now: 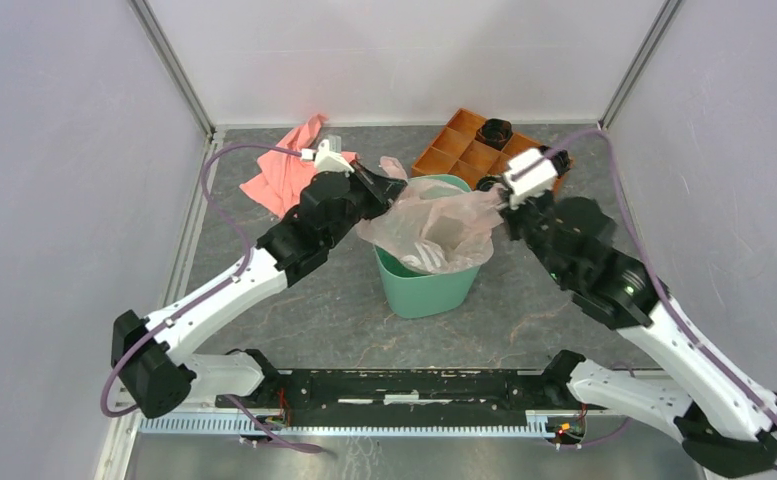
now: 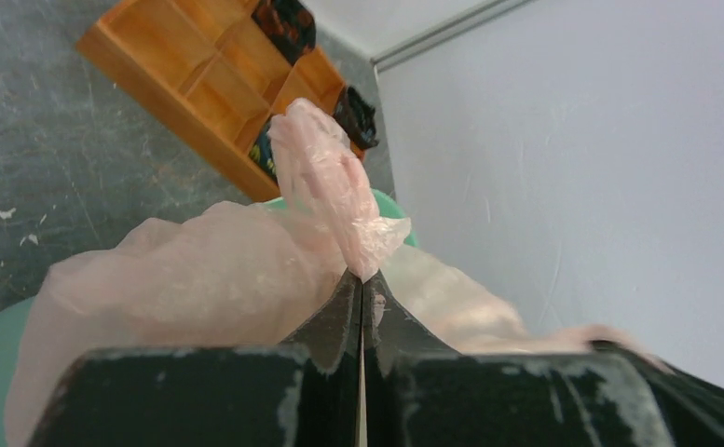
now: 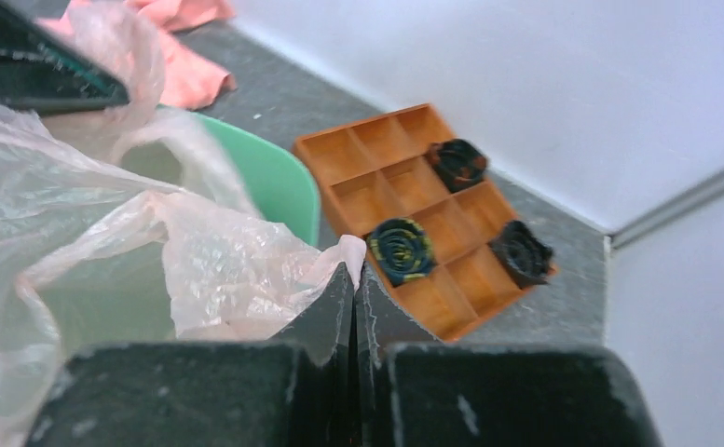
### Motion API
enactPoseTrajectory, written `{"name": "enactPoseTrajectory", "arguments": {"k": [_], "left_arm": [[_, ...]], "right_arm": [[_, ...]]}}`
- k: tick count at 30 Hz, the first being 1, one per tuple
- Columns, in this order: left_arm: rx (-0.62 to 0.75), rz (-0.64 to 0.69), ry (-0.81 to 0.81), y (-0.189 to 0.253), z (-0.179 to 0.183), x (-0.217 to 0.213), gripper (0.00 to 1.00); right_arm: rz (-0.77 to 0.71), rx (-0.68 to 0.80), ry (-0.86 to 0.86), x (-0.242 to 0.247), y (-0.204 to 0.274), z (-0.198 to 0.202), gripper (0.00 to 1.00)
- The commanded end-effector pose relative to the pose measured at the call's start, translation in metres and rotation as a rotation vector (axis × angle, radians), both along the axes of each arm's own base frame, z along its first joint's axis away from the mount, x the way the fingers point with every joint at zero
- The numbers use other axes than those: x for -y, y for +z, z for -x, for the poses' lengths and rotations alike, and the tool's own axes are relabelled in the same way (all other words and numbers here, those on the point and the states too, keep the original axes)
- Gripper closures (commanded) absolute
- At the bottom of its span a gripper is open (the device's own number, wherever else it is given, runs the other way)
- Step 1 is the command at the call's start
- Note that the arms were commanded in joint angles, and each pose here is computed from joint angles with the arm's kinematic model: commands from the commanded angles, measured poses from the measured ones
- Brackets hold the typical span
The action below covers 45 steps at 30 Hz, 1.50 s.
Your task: Put the trash bags into the trash bin
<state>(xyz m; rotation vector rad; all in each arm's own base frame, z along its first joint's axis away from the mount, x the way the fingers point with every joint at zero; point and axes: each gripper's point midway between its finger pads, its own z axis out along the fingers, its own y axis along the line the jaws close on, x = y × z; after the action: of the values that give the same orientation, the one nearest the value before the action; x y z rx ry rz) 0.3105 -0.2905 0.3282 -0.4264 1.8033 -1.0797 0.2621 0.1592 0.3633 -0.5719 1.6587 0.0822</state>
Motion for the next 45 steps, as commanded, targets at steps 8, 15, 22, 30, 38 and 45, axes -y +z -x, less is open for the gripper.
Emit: {"name": "enactPoseTrajectory", "arguments": {"k": [8,15,22,30,38,45], "left_arm": [[0.006,-0.02,-0.1,0.008,-0.01,-0.05,0.98],[0.033,0.003,-0.117,0.011,0.003,-0.064,0.98],[0.086,-0.079,-0.146,0.028,0.012,-0.068,0.89],[0.112,-0.399,0.089,0.057,0.033,-0.146,0.05],[0.575,-0.267,-0.492,0.157,0.115,-0.073,0.0],[0.683,-0.293,-0.678,0.136,0.124,0.011,0.0]], "right_arm": [[-0.082,0.107,0.022,0.04,-0.029,0.042,1.0],[-0.244,0.111,0.286,-0.004,-0.028,0.068,0.93],[-0.19,0.084,0.227,-0.026,0.029,0.031,0.99],[-0.185,0.17,0.217,-0.031,0.081,0.019,0.99],[-0.213,0.144,0.256,-0.044,0.084,0.018,0.99],[-0.382,0.113,0.347,-0.066,0.1,0.028,0.99]]}}
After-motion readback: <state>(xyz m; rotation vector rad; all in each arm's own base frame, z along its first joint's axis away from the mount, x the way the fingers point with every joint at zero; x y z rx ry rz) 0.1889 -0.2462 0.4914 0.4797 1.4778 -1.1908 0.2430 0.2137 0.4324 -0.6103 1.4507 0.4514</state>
